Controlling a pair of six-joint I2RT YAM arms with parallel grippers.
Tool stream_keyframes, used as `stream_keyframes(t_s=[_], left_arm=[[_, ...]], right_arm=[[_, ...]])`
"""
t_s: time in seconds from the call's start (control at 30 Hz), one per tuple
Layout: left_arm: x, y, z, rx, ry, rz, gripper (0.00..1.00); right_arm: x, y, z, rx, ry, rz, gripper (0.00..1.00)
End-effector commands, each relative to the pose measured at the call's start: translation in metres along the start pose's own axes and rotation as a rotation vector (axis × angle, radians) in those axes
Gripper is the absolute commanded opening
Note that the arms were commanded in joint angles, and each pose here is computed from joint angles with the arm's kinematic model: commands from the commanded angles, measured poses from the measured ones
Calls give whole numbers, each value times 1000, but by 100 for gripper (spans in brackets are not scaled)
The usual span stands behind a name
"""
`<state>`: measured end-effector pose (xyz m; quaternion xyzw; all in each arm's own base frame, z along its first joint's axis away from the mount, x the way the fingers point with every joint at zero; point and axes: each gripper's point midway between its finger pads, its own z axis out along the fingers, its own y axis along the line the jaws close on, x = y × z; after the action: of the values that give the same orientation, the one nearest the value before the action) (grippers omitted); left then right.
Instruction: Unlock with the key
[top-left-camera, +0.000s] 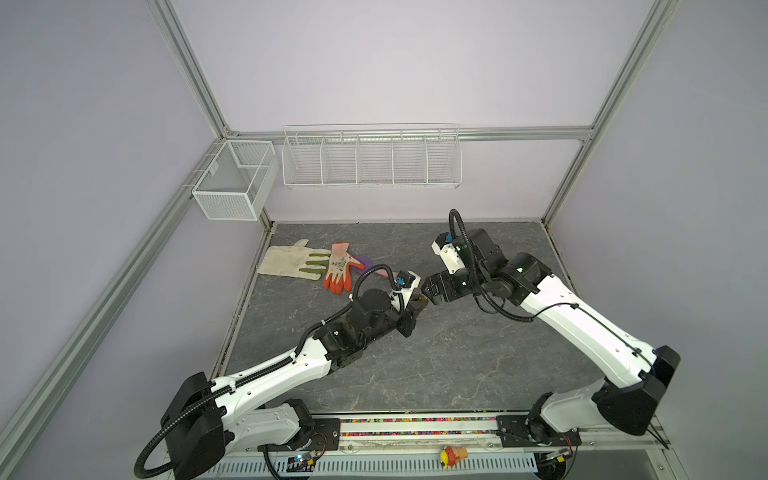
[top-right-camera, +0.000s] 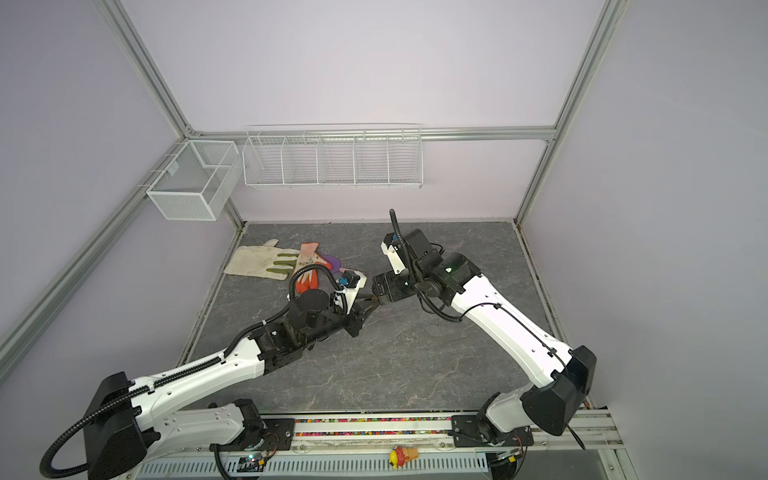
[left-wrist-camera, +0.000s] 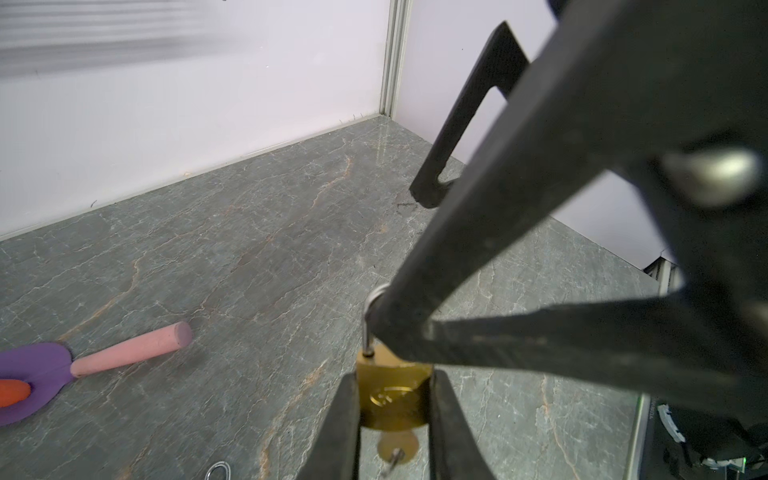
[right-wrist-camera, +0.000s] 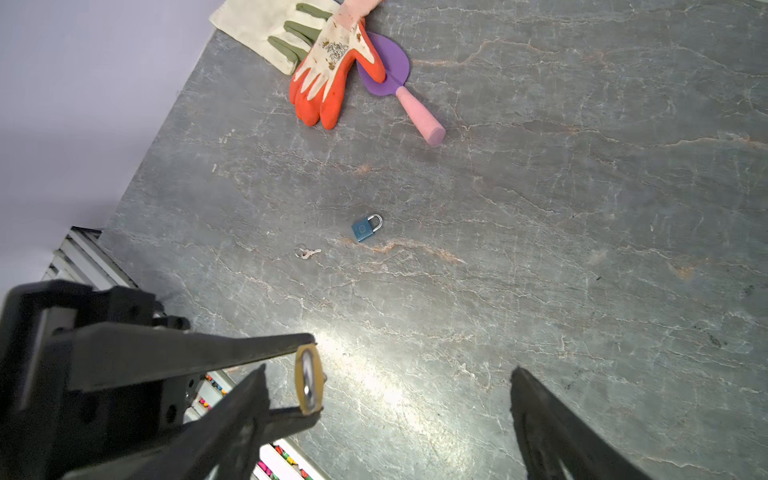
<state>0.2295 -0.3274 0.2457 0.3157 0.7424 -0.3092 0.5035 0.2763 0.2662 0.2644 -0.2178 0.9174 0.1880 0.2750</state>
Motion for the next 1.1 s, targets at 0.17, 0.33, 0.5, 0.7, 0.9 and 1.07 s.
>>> stream_keyframes(t_s=[0.17, 0.33, 0.5, 0.7, 0.9, 1.07], left_arm=[[-4, -2, -3, 15, -29, 34, 0], [-2, -1, -2, 11, -24, 37, 0], [0, 1, -2, -3, -17, 44, 0], [1, 4, -3, -18, -18, 52, 0], [2, 5, -3, -23, -14, 55, 0], [2, 7, -3, -35, -16, 50, 0]], right_arm=[[-3, -17, 5, 113, 52, -24, 93], [-4, -22, 10, 149, 80, -23, 93], [-3, -27, 14, 167, 108, -12, 94], [3, -28, 18, 142, 152, -12, 95], [3, -31, 15, 110, 155, 20, 96], [10, -30, 13, 79, 163, 27, 97]])
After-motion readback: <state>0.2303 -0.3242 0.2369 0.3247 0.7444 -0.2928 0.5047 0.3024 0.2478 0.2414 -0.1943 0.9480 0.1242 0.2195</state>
